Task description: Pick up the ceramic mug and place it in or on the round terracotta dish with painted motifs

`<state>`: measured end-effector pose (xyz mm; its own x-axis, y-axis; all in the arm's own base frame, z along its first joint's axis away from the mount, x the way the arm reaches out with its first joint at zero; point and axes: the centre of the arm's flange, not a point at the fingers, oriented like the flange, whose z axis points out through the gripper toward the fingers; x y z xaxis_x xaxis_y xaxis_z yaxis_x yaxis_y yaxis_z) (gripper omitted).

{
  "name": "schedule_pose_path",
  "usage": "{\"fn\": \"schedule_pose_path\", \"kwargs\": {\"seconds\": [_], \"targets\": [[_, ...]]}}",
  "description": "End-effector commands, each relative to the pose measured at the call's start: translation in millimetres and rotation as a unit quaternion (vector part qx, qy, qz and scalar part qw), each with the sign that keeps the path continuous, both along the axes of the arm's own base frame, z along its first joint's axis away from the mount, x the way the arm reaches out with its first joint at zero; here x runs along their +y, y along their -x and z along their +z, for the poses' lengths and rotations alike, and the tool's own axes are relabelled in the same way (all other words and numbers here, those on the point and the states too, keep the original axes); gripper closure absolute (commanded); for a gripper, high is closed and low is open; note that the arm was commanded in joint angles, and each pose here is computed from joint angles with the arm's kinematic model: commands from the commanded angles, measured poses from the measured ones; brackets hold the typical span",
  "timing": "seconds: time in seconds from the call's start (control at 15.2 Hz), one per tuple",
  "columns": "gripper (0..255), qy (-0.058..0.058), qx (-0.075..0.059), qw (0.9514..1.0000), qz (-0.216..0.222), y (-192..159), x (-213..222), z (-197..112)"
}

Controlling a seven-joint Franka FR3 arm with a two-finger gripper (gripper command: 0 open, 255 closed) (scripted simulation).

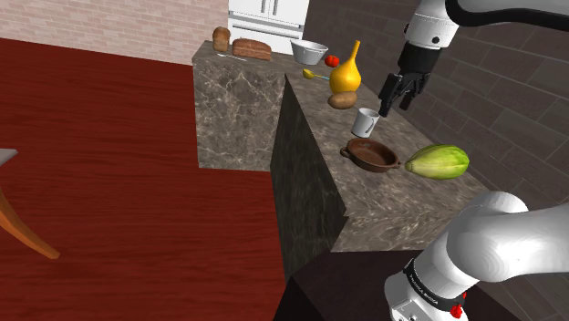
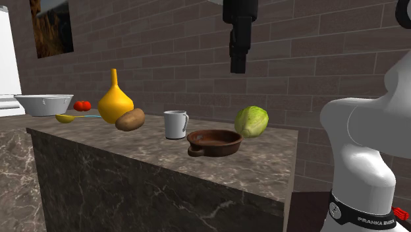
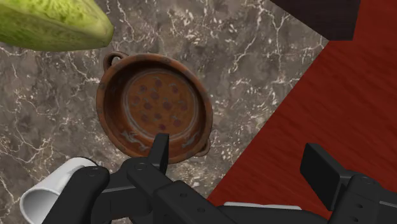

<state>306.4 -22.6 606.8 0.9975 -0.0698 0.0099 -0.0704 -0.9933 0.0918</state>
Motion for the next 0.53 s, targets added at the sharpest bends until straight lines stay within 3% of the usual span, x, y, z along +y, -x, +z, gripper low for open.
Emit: {"fn": "schedule_pose_path", "kwargs": {"seconds": [0.0, 0.46], "targets": [[0, 0.000, 0.000, 1.0000, 0.000, 0.0, 0.0, 0.0], [0, -0.018, -0.010, 0.9998, -0.005, -41.6, -81.9, -26.6]]}}
